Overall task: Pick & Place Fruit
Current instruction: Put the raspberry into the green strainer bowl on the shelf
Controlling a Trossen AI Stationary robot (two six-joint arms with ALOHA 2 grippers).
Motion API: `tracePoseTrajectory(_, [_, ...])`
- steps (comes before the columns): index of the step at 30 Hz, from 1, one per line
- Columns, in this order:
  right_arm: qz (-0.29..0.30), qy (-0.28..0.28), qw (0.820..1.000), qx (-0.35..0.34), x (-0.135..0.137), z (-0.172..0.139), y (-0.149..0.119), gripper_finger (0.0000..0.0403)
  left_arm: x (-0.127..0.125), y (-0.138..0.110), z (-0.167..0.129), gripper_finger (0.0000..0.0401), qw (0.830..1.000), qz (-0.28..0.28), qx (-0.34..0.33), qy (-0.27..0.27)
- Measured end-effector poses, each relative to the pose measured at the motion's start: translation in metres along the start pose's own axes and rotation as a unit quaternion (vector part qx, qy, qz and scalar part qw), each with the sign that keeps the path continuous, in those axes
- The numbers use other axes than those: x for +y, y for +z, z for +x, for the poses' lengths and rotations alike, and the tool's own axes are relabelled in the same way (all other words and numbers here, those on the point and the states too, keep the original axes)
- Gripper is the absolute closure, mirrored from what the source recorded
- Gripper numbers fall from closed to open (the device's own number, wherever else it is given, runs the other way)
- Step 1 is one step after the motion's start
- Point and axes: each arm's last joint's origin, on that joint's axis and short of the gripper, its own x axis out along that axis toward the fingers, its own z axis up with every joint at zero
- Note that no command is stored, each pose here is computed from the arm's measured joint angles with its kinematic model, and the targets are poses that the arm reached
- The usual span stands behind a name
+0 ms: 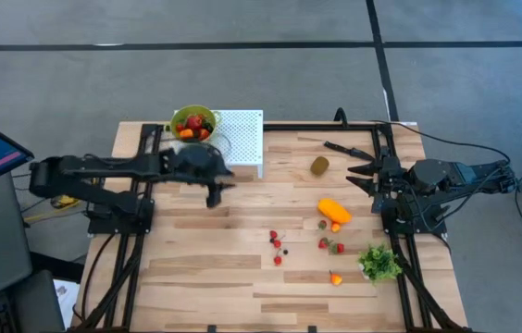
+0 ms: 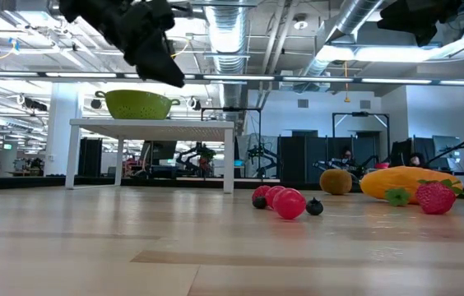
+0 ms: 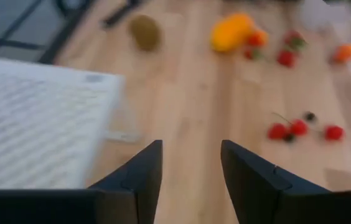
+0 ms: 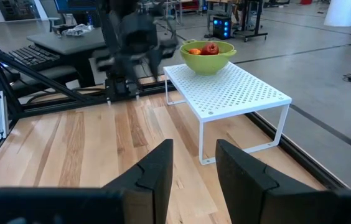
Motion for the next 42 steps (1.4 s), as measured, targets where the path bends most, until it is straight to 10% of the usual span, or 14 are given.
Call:
tracePoseTrajectory(13, [0.0, 0.0, 1.0, 0.0, 0.0, 0.0, 0.0, 0.0287, -0.081, -0.022, 0.08, 0.0247, 0.98, 0.167, 0.012, -0.105])
tracePoseTrajectory(42, [0.0, 0.0, 1.0, 0.0, 0.0, 0.0, 0.0, 0.0287, -0.105, -0.081, 0.173, 0.0247, 0.978, 0.175, 0.004, -0.115])
